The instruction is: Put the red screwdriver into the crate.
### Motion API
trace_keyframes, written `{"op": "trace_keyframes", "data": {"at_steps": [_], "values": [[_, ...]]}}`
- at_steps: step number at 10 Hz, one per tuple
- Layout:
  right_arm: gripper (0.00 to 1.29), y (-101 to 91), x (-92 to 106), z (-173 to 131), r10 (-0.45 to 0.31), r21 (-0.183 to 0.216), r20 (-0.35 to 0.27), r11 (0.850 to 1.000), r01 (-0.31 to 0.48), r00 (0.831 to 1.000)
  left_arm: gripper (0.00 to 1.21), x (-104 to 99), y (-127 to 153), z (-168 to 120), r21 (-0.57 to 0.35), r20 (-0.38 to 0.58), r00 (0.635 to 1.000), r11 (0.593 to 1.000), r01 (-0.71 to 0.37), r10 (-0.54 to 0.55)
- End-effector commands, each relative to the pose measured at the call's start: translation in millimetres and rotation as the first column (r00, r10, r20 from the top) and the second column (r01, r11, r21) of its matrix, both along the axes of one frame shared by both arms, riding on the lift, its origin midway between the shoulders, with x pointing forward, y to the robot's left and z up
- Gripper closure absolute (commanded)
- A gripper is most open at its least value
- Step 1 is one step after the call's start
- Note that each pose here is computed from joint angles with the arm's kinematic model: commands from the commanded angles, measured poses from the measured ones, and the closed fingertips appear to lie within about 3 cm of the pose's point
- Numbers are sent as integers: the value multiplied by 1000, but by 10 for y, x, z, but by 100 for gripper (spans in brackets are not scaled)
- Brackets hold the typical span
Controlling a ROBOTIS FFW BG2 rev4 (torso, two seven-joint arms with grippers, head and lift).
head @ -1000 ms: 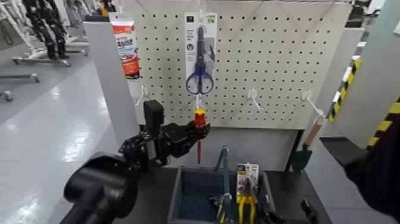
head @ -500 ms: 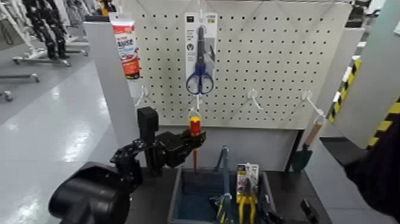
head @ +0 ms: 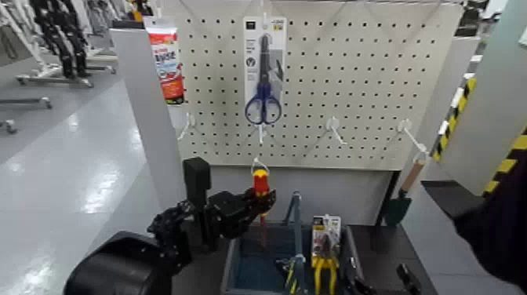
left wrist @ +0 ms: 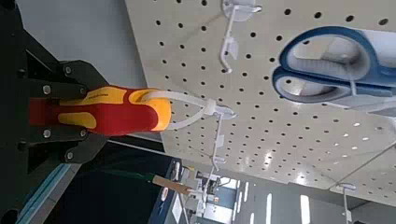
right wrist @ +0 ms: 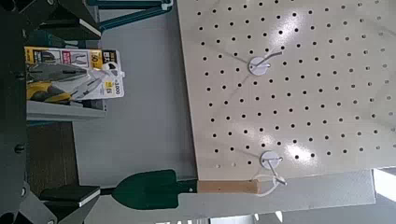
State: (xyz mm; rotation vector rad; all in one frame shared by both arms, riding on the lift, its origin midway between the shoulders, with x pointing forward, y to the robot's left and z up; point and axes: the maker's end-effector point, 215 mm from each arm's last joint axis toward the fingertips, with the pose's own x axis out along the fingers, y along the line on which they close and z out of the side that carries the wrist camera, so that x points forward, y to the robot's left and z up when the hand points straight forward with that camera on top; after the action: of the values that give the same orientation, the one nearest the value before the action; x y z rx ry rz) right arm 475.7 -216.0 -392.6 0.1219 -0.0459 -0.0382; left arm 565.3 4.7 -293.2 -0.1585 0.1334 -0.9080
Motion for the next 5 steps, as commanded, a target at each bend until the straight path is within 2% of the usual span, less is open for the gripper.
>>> {"op": "trace_keyframes", "data": {"at_steps": [1, 5], "values": [[13, 2, -4, -6, 0, 1, -1, 1000, 0, 1000, 113, -79, 69, -255, -22, -67, 998, 1000, -21, 19], [13, 14, -1, -8, 5, 0, -1, 1000, -5, 1000, 113, -147, -33, -716, -79, -150, 989, 997, -25, 13]]}}
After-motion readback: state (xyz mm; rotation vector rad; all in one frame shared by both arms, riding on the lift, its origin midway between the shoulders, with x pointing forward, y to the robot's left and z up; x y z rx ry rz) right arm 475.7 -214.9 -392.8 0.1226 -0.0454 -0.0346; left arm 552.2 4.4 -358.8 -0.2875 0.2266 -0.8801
